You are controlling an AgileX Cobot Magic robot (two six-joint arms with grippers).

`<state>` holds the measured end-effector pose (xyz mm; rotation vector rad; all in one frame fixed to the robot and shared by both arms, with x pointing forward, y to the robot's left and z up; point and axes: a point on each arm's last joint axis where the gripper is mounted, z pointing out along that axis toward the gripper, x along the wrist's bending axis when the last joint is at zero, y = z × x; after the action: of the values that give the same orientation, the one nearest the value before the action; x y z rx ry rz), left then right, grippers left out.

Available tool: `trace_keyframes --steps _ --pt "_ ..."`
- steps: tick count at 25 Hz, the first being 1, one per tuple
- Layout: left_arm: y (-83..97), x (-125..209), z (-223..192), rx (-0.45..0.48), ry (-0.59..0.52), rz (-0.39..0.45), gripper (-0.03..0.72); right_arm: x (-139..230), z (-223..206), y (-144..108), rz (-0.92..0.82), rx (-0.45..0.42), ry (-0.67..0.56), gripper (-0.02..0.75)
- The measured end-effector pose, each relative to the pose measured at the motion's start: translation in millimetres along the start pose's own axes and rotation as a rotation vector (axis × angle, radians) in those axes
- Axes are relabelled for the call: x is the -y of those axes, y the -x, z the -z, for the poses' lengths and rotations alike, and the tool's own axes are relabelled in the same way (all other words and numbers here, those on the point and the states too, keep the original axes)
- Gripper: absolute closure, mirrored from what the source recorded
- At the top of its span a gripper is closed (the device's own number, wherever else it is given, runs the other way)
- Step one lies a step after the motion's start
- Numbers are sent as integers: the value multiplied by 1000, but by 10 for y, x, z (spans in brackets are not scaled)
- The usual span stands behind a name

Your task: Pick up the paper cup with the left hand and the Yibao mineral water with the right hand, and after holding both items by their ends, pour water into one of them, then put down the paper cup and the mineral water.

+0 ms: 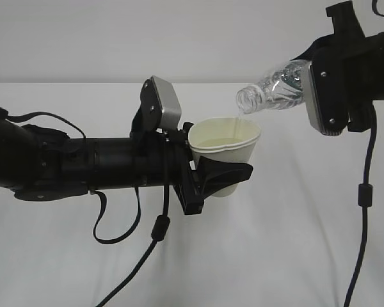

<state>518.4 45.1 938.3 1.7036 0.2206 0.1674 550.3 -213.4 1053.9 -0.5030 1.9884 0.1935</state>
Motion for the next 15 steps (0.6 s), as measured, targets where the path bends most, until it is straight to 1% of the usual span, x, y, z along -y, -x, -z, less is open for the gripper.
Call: trace_keyframes --steps 15 --pt "0 0 0 0 0 0 288 4 0 0 0 0 -5 381"
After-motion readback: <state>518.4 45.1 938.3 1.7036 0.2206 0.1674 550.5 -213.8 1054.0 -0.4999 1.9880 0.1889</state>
